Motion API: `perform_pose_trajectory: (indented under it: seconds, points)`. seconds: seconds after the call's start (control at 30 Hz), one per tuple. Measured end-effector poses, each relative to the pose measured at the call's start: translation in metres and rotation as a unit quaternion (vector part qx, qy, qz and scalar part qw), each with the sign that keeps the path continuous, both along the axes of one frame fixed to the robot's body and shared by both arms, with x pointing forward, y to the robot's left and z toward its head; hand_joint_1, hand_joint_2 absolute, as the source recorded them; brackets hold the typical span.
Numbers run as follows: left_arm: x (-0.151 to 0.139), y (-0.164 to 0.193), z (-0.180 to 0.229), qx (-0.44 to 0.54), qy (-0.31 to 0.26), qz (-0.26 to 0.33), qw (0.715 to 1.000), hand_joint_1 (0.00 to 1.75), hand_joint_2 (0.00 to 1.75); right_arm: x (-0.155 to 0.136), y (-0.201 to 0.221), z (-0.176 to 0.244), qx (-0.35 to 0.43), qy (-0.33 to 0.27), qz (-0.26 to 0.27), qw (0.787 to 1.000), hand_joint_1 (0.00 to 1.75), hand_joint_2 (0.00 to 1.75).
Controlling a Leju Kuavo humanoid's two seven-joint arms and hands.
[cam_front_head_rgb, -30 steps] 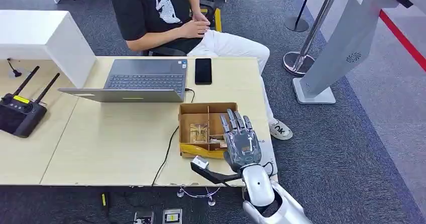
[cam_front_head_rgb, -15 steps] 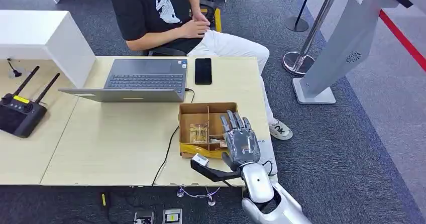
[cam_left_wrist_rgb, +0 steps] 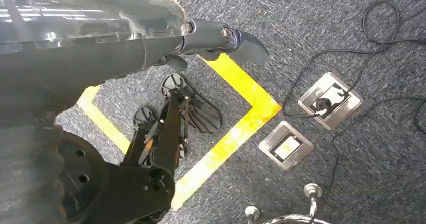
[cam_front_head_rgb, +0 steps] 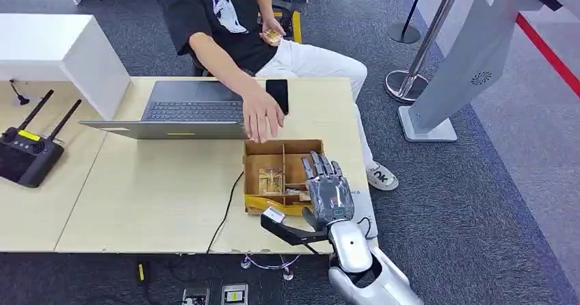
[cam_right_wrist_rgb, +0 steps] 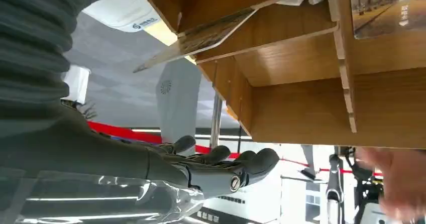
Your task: Pass the card to the sensor for recognition and then transmit it.
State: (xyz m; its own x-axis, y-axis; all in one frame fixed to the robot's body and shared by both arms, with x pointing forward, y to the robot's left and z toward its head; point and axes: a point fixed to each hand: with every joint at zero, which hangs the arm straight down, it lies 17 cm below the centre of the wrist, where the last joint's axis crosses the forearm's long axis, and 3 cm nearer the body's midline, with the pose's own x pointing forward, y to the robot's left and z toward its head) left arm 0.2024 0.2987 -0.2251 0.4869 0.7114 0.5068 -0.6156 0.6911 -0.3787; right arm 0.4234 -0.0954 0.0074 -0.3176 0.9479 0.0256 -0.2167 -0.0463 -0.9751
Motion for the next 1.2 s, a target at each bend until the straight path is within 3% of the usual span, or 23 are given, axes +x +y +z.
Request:
perform_pose_trajectory:
  seconds: [0.5,0.53,0.57,0.6,0.63,0.67,1.2]
  points:
    - [0.001,-0.002,0.001,-0.001,-0.005,-0.006,1.000,0.00,1.75,0.007,-0.021,-0.003,-0.018,0.003,-0.033,0.999,0.00,1.75]
    - [0.001,-0.002,0.001,-0.001,-0.005,-0.007,1.000,0.00,1.75,0.008,-0.022,-0.003,-0.018,0.002,-0.035,0.999,0.07,1.75]
    - [0.001,-0.002,0.001,-0.001,-0.005,-0.007,1.000,0.00,1.75,0.008,-0.023,-0.003,-0.018,0.002,-0.036,0.999,0.45,1.75]
    - [0.001,-0.002,0.001,-0.001,-0.006,-0.007,1.000,0.00,1.75,0.008,-0.024,-0.004,-0.019,0.003,-0.037,0.999,0.45,1.75]
    - [0.001,-0.002,0.001,-0.001,-0.006,-0.008,1.000,0.00,1.75,0.008,-0.025,-0.004,-0.019,0.003,-0.038,0.999,1.57,1.75]
    - [0.001,-0.002,0.002,0.000,-0.006,-0.008,1.000,0.00,1.75,0.009,-0.026,-0.004,-0.019,0.003,-0.039,0.999,1.75,1.75]
    - [0.002,-0.001,0.002,0.000,-0.009,-0.010,1.000,0.00,1.75,0.007,-0.023,-0.003,-0.007,0.008,-0.029,1.000,1.75,1.75]
